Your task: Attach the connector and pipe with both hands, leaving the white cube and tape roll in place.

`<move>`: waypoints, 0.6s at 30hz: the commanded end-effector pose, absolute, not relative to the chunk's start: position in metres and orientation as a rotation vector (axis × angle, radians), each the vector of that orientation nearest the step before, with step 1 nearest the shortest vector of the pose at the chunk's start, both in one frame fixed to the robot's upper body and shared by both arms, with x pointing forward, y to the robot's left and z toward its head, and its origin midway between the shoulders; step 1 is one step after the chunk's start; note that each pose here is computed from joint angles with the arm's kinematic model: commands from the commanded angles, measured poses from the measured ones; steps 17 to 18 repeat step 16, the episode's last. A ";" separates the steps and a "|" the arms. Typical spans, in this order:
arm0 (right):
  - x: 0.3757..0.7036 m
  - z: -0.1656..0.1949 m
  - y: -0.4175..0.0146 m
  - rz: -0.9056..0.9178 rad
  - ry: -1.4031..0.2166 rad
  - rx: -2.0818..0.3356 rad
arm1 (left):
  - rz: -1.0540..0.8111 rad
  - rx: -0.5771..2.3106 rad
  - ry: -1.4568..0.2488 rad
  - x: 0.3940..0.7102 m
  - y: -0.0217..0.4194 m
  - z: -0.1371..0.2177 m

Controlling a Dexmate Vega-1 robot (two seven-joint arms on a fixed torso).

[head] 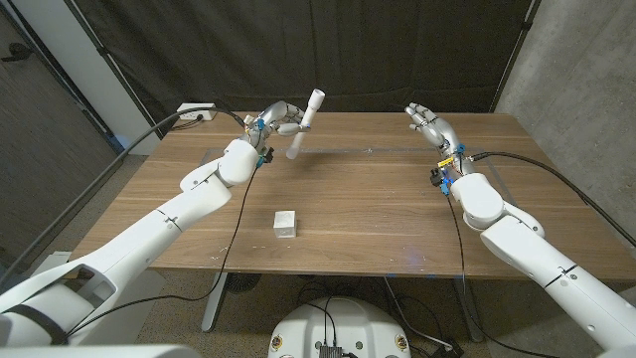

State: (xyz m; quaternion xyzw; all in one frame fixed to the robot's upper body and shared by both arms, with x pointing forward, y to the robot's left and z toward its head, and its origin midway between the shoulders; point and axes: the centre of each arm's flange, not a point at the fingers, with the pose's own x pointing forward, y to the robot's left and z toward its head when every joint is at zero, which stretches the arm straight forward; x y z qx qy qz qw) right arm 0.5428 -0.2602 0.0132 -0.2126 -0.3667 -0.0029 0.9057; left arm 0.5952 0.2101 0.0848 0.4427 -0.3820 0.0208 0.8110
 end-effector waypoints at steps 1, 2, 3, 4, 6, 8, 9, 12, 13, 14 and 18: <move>0.553 0.017 -0.261 -0.001 -0.761 -0.438 | 0.072 0.942 -0.809 0.596 0.215 0.088; 0.553 0.017 -0.261 -0.001 -0.762 -0.440 | 0.073 0.942 -0.810 0.596 0.215 0.089; 0.553 0.017 -0.261 0.000 -0.762 -0.440 | 0.074 0.942 -0.810 0.596 0.214 0.089; 0.553 0.017 -0.261 0.001 -0.761 -0.440 | 0.074 0.942 -0.812 0.596 0.214 0.089; 0.553 0.017 -0.261 0.001 -0.761 -0.447 | 0.073 0.940 -0.814 0.596 0.213 0.089; 0.553 0.018 -0.261 -0.001 -0.765 -0.448 | 0.073 0.938 -0.815 0.597 0.212 0.089; 0.552 0.018 -0.262 0.001 -0.767 -0.450 | 0.073 0.937 -0.818 0.597 0.212 0.089; 0.552 0.019 -0.262 -0.002 -0.770 -0.450 | 0.073 0.935 -0.823 0.596 0.210 0.090; 0.552 0.020 -0.262 -0.004 -0.771 -0.448 | 0.073 0.934 -0.825 0.596 0.210 0.090; 0.552 0.020 -0.262 -0.003 -0.773 -0.451 | 0.073 0.934 -0.826 0.596 0.210 0.090; 0.552 0.019 -0.263 -0.004 -0.770 -0.449 | 0.073 0.934 -0.827 0.597 0.209 0.091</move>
